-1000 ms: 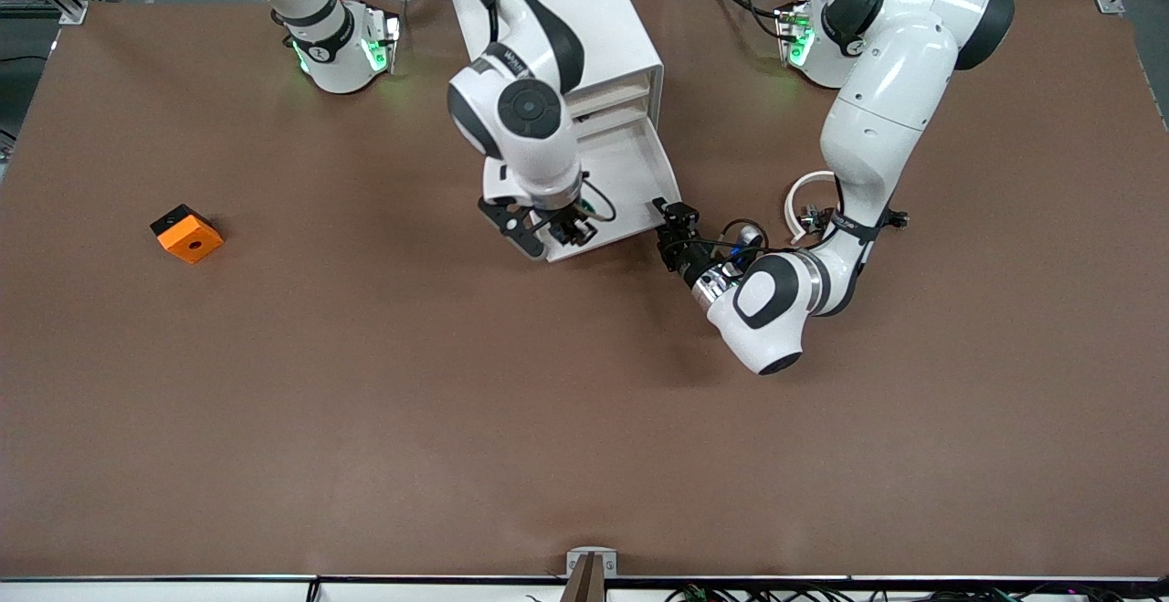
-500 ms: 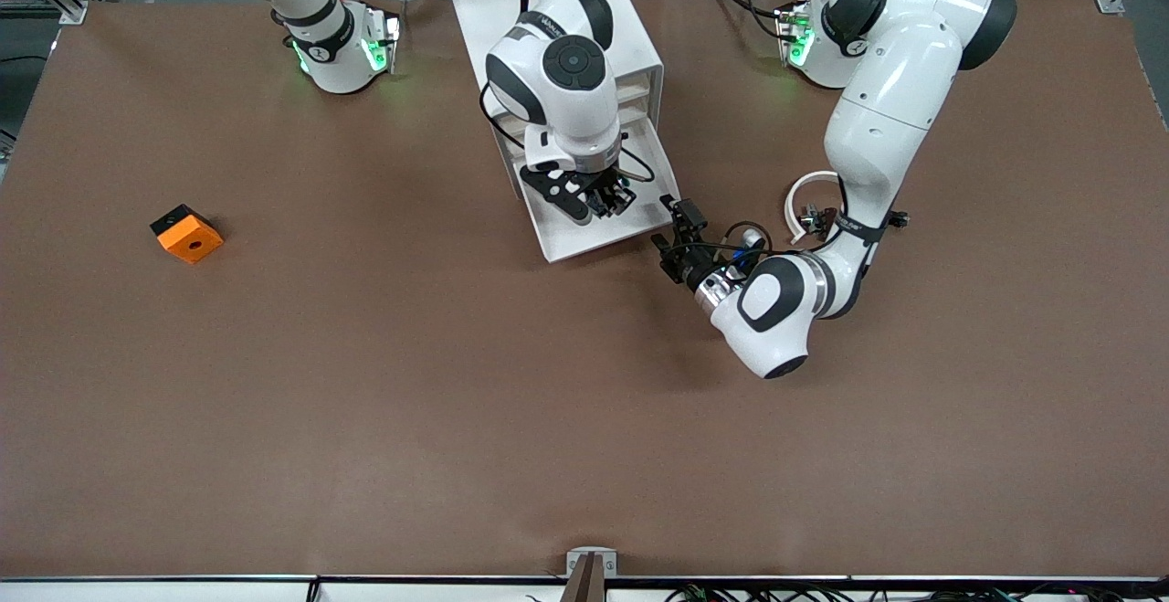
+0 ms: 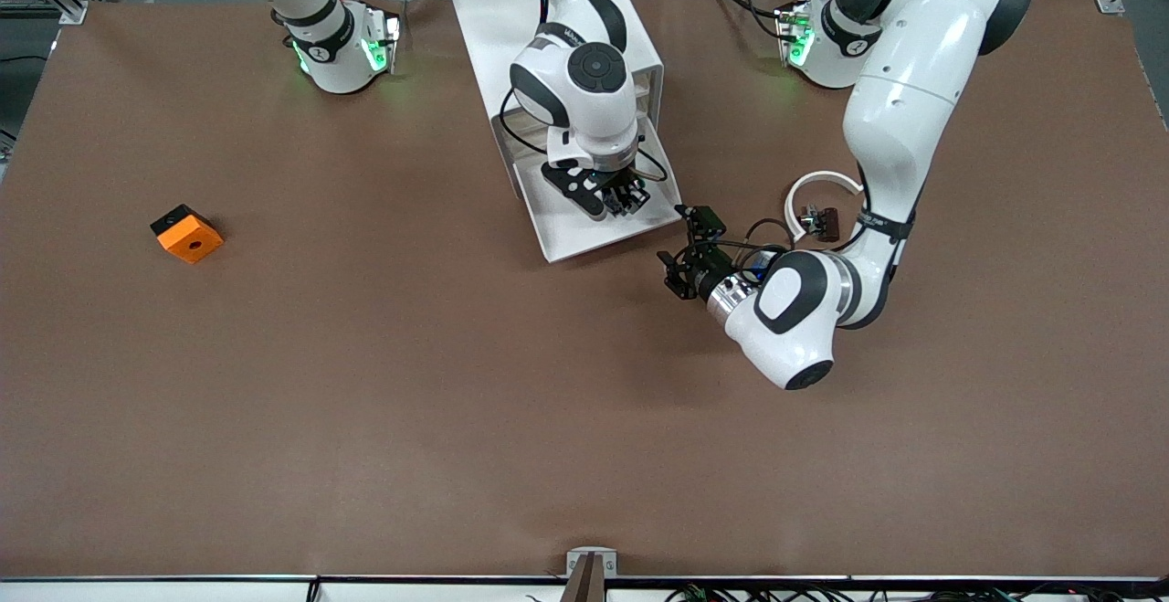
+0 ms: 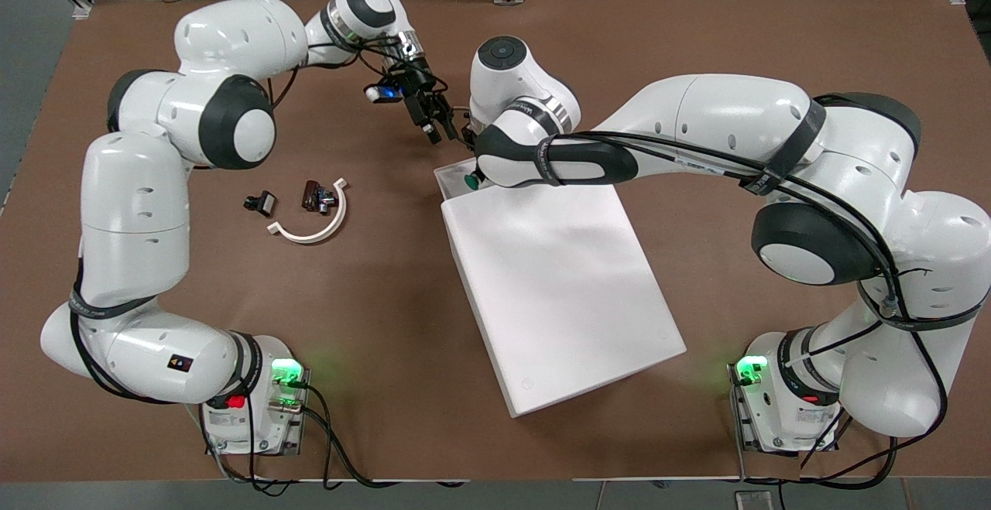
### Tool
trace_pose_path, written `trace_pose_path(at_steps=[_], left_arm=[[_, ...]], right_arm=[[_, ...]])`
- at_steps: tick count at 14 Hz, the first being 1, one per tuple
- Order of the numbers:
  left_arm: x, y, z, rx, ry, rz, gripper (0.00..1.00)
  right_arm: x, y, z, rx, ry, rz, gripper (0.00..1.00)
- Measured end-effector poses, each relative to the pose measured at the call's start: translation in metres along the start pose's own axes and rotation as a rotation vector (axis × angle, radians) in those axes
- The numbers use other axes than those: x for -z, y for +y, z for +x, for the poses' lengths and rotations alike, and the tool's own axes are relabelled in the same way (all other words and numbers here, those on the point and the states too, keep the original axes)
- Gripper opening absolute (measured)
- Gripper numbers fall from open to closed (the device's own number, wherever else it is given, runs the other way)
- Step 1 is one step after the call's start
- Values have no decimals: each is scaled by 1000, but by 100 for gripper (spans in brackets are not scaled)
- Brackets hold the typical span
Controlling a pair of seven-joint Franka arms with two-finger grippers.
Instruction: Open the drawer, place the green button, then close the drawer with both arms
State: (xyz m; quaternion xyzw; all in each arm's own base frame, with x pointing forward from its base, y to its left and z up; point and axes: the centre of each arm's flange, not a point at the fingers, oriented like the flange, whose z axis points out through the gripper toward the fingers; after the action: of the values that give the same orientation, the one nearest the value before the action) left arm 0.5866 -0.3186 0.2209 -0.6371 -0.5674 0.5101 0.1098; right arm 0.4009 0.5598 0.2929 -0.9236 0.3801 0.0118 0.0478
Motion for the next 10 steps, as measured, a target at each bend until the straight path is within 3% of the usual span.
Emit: trace_pose_path(at_steps=[2,6,10], left_arm=[[18,-13,-14,-155,29,-59,100],[46,-32,-35,-450,189,-184,100],[57,-28,-40,-632,319,-262,100]], right_arm=[[-1,0,0,-3,1,-2,41],[-20,4,-6,-5,6,-25,41],[-30,5,-13,-24,12,-26,41]])
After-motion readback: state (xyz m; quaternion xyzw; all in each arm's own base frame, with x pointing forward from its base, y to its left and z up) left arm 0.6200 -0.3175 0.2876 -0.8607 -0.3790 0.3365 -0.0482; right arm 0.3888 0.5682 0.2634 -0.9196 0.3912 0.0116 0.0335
